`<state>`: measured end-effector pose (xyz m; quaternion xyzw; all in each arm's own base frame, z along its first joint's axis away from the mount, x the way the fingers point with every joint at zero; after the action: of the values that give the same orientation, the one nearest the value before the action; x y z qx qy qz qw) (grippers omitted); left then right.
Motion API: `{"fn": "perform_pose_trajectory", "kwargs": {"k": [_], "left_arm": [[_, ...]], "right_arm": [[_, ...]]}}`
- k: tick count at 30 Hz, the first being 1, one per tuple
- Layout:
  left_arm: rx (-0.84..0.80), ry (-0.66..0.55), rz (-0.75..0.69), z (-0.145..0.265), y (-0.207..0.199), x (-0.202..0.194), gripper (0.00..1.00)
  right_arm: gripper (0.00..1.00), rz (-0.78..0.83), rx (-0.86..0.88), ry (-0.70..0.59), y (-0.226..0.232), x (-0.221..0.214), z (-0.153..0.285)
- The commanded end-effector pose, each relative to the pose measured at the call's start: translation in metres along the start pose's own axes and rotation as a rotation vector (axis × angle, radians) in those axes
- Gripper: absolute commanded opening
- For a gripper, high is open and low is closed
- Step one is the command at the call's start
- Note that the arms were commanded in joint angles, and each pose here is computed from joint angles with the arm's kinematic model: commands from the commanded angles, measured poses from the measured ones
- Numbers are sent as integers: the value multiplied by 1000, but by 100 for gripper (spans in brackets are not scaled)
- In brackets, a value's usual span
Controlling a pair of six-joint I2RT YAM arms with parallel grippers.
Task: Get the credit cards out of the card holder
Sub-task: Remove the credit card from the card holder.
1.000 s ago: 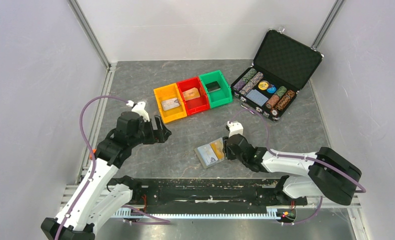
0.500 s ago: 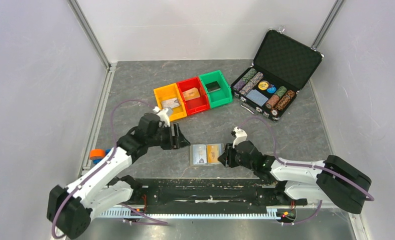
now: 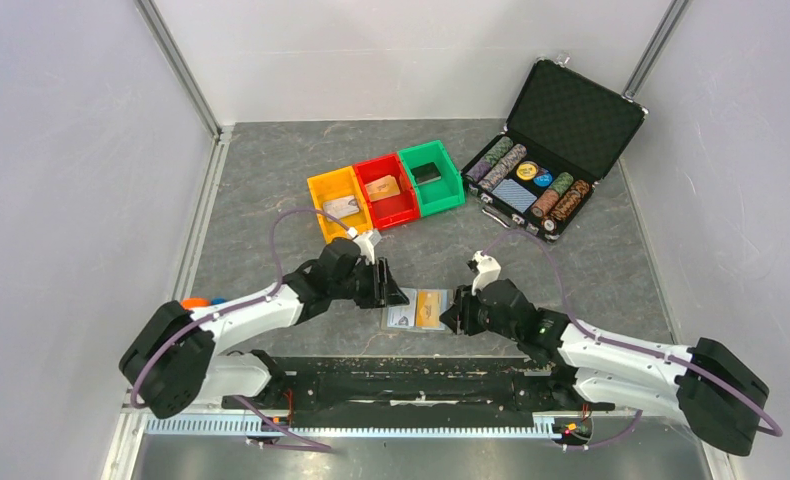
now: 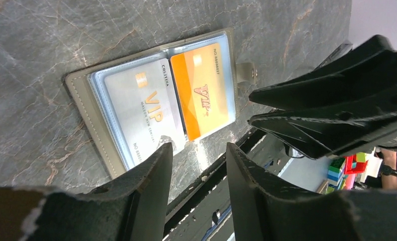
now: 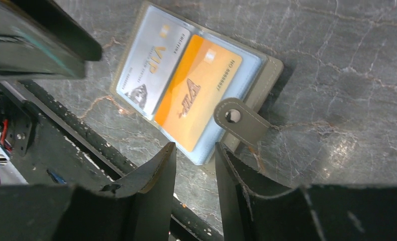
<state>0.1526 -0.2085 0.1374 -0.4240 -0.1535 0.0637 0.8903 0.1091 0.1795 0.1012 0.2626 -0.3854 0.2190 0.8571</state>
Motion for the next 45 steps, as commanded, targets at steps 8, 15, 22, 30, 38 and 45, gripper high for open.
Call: {"fn": "perform_pose_trajectory", "kwargs": {"k": [8, 15, 22, 30, 38, 45], "left_arm": [[-84, -4, 37, -24, -8, 1, 49], [-50, -5, 40, -30, -1, -1, 48], [-41, 4, 30, -39, 0, -7, 47], [-34, 21, 10, -51, -1, -11, 47], [-15, -5, -7, -56, -2, -8, 46], [-15, -44, -13, -51, -4, -7, 47]], "right_arm": [[32, 45, 60, -149, 18, 47, -4], [28, 35, -5, -126, 7, 36, -19], [28, 9, -35, -39, -12, 3, -25], [27, -27, -41, 20, -26, -30, -23], [23, -34, -46, 15, -30, -31, -18], [25, -41, 27, -128, -10, 20, -5]]}}
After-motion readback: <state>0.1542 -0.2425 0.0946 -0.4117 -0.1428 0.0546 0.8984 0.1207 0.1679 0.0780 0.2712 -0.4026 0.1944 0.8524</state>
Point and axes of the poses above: each gripper's point midway between its finger pads, its own z axis back along the fingers, its own y axis along the line the jaws close on, x = y × z, the point moved 9 cm from there along z, back along the fingers, and after that the axes turned 15 degrees about z, right-handed, at the moved point
